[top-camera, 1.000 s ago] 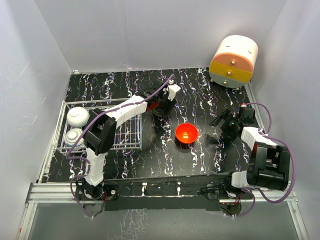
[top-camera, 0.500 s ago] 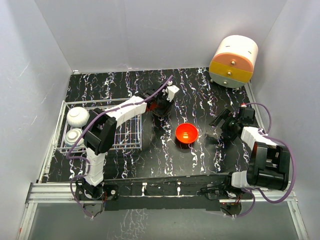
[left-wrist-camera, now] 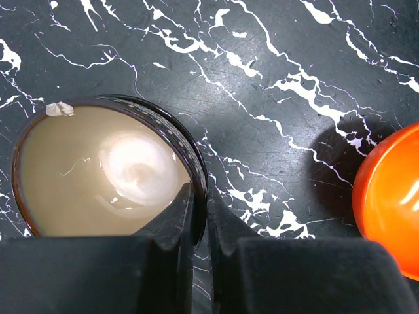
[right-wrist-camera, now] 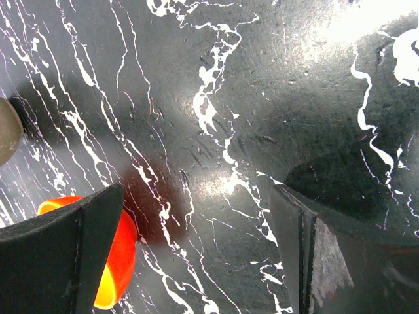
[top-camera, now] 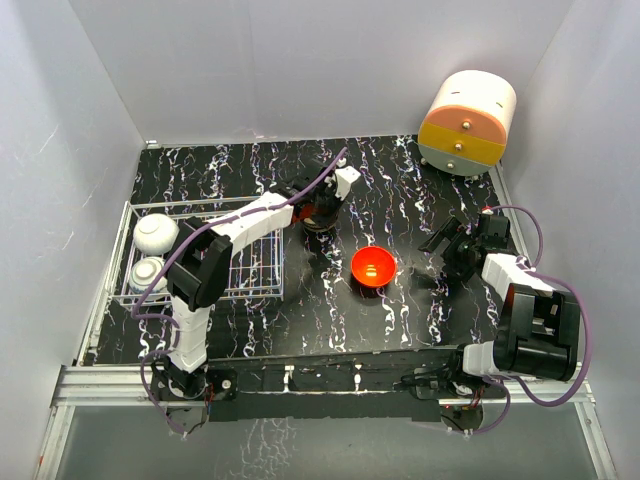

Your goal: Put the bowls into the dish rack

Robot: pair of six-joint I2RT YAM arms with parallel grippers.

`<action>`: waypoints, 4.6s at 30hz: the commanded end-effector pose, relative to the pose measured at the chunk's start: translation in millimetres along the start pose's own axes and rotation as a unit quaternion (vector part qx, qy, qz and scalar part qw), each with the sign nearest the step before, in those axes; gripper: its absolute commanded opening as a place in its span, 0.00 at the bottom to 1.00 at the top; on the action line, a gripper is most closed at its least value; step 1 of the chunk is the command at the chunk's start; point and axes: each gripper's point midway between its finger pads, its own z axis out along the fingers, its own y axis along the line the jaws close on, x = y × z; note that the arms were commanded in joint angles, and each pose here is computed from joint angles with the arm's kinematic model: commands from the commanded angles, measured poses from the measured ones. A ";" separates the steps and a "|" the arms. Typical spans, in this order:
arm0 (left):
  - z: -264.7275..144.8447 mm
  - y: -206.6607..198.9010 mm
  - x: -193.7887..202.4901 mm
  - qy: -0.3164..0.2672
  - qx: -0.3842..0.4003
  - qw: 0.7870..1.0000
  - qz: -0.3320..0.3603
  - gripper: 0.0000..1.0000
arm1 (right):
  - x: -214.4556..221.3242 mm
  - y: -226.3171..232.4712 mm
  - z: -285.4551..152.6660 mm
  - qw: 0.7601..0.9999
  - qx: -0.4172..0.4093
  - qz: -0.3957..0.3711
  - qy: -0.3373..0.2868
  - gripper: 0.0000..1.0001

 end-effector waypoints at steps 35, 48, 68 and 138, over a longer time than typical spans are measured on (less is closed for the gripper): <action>-304.7 11.6 -105.4 -0.406 0.037 0.892 -0.198 0.00 | -6.0 8.4 -0.9 0.999 -0.027 -0.012 -0.014 0.98; -301.3 75.2 -6.9 -0.455 0.161 0.760 -0.435 0.00 | -4.3 16.3 -11.7 0.999 -0.042 -0.021 -0.017 0.98; -252.1 85.5 50.9 -0.441 0.232 0.676 -0.543 0.00 | -4.9 8.8 -10.0 0.999 -0.023 -0.020 -0.021 0.98; -219.5 121.8 199.9 -0.274 -0.082 0.694 -0.661 0.42 | -0.8 6.9 -4.0 0.999 -0.030 -0.018 -0.016 0.98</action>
